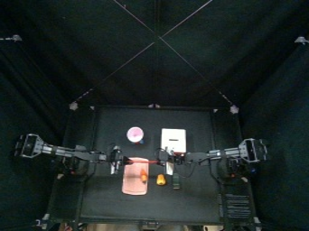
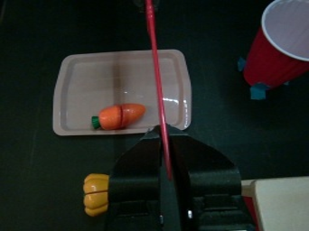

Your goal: Grab knife with both hands

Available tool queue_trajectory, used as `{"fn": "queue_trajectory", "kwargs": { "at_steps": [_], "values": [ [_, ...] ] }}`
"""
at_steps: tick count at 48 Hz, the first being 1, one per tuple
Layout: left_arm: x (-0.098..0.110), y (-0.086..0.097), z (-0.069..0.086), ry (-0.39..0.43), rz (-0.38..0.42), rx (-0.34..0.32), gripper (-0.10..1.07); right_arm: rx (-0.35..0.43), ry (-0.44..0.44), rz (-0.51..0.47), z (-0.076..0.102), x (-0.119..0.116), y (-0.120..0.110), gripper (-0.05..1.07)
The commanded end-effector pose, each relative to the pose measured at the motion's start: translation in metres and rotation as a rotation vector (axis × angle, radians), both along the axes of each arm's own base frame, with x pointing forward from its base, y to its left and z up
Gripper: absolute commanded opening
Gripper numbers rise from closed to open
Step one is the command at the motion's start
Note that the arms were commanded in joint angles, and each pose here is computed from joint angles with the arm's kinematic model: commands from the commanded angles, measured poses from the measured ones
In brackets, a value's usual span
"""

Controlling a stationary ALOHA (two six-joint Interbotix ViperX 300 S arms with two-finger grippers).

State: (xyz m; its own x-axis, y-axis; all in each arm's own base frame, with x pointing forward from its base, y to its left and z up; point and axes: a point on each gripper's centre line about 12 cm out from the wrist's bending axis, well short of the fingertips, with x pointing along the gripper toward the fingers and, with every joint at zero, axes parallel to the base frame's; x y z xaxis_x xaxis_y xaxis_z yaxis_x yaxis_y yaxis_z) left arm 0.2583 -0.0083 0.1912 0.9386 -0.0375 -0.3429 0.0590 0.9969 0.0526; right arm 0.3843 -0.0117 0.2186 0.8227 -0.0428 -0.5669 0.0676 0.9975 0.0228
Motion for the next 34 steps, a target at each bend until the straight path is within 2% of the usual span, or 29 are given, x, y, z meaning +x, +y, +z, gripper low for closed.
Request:
{"fn": "queue_trajectory", "kwargs": {
  "at_steps": [1, 34],
  "values": [
    [0.005, -0.001, 0.0085, -0.034, -0.004, 0.0, 0.28, 0.0, -0.05, 0.001, 0.0157, 0.0007, -0.0002, 0.21],
    [0.0042, -0.0006, 0.0069, -0.026, -0.001, -0.002, 0.28, 0.003, -0.045, 0.002, 0.0118, 0.0011, 0.0, 0.21]
  ]
}}
